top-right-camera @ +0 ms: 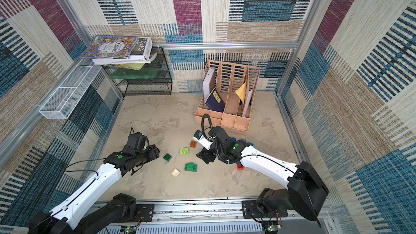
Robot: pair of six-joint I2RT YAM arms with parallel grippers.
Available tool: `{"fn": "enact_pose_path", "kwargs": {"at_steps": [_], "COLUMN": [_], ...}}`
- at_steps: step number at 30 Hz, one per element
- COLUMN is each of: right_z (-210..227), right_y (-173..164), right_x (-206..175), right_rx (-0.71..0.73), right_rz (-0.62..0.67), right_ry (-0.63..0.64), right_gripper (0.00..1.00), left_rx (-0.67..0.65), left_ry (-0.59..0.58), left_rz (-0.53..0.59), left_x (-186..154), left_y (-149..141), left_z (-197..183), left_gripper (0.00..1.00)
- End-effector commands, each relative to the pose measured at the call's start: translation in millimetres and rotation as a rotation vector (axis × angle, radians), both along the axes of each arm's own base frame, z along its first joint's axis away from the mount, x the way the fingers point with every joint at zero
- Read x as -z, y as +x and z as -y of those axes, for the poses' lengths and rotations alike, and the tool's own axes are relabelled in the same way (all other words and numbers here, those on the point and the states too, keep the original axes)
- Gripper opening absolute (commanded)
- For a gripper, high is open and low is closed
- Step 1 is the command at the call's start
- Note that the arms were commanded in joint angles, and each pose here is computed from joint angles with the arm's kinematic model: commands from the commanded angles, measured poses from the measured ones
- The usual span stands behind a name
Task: Assemble the number 1 with lego
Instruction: Pick up the lego brick from the center of the board.
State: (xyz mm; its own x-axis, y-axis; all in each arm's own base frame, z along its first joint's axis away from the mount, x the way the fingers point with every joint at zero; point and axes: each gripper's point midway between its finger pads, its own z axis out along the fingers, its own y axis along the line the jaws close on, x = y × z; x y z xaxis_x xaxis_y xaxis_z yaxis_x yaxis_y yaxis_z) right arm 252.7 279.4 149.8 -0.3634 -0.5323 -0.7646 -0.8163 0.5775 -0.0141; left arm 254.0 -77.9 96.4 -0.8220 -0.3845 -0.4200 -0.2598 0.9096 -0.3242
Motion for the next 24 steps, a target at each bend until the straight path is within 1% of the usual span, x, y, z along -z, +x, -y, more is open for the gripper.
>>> {"fn": "enact_pose_path", "kwargs": {"at_steps": [1,3,6,11,16,19,24], "right_z": [16.9,33.1,53.9,72.1,75.0,74.9,74.2], "right_y": [28.1,35.9,42.1,44.9,45.9,46.8,49.7], "right_x": [-25.5,-29.2,-33.8,-34.8,-32.2,-32.6,-31.3], "right_rx": [0.215,0.286,0.349,0.378,0.376,0.372,0.368], "right_rz": [0.005,0.003,0.018,0.042,0.047,0.052,0.049], "right_ry": [0.159,0.195,0.229,0.22,0.205,0.209,0.209], "right_gripper": [0.82,0.82,0.82,0.82,0.82,0.82,0.82], "left_rx": [0.118,0.172,0.263,0.409,0.514,0.555,0.582], "left_ry": [-0.049,0.001,0.096,0.219,0.272,0.304,0.337], "left_rz": [-0.059,-0.077,-0.115,-0.208,-0.266,-0.289,-0.306], "left_x": [2.9,3.4,7.2,21.8,34.9,41.9,48.2], "left_y": [1.3,5.4,9.1,7.4,4.2,4.4,8.8], "left_z": [24.8,29.1,31.4,35.4,42.3,44.7,46.1], "left_gripper": [0.7,0.71,0.73,0.74,0.74,0.74,0.67]}}
